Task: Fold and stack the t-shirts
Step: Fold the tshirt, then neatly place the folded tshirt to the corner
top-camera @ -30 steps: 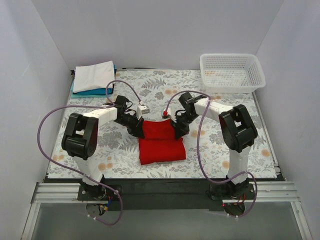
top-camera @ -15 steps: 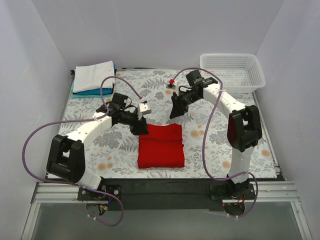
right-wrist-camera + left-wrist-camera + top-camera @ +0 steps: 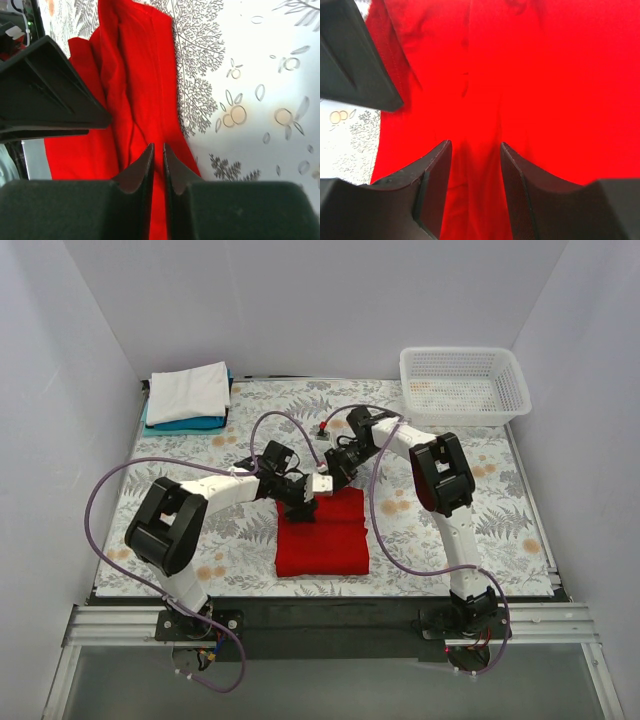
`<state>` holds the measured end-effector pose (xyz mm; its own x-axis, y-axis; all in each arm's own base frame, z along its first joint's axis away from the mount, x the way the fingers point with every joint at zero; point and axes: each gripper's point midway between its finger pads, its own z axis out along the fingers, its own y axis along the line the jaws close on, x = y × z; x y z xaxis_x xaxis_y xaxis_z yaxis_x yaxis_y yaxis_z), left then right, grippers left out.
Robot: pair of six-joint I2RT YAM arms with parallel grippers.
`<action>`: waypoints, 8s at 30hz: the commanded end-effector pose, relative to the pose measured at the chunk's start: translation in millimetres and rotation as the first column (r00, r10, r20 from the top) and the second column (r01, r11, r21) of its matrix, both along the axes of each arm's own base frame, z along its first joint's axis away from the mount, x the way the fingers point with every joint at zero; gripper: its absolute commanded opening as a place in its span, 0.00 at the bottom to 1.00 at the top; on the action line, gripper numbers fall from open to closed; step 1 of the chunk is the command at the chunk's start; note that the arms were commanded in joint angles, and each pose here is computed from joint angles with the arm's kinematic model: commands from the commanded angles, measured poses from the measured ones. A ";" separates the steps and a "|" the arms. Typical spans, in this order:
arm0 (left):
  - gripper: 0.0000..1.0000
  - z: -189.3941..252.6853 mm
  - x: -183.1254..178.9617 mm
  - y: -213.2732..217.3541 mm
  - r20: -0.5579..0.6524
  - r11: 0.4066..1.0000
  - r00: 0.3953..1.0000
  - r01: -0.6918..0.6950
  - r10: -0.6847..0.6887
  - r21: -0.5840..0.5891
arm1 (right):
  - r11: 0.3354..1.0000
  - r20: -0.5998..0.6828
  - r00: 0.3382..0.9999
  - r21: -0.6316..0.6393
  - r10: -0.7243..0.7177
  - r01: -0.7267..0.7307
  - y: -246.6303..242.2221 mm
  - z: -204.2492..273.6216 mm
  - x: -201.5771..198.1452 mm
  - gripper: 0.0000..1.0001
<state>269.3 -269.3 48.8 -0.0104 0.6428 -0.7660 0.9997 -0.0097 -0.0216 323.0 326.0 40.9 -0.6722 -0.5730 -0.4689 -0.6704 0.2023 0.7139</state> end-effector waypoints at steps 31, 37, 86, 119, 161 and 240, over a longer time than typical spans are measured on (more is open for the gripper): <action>0.00 55.7 86.5 -16.1 0.378 0.993 0.921 -0.058 0.092 -0.099 | 0.995 0.040 0.994 -0.001 0.099 -0.099 -1.3 -29.9 -15.8 0.16; 0.00 45.9 93.5 -11.1 0.417 0.995 0.905 -0.051 0.081 -0.083 | 0.995 0.040 0.995 0.001 0.096 -0.096 -0.1 -28.8 -14.1 0.16; 0.43 5.6 118.5 63.4 -0.362 0.879 0.801 -0.446 0.476 0.170 | 0.965 0.293 0.951 -0.263 0.101 -0.021 -80.2 14.1 35.9 0.59; 0.00 -36.8 174.5 125.5 -0.240 0.740 0.701 -0.654 0.671 0.159 | 0.926 0.464 0.881 -0.289 -0.086 0.242 -61.0 7.6 135.2 0.01; 0.82 -48.1 -0.7 95.2 -0.852 0.556 -0.197 -0.683 0.484 0.474 | 0.941 -0.428 0.838 -0.152 -0.339 0.303 -73.6 -24.7 -66.0 0.99; 0.85 17.2 64.2 240.6 -0.727 0.094 -0.267 -0.905 0.632 0.414 | 0.904 0.681 0.597 -0.349 0.425 -0.245 162.1 2.3 -105.6 0.60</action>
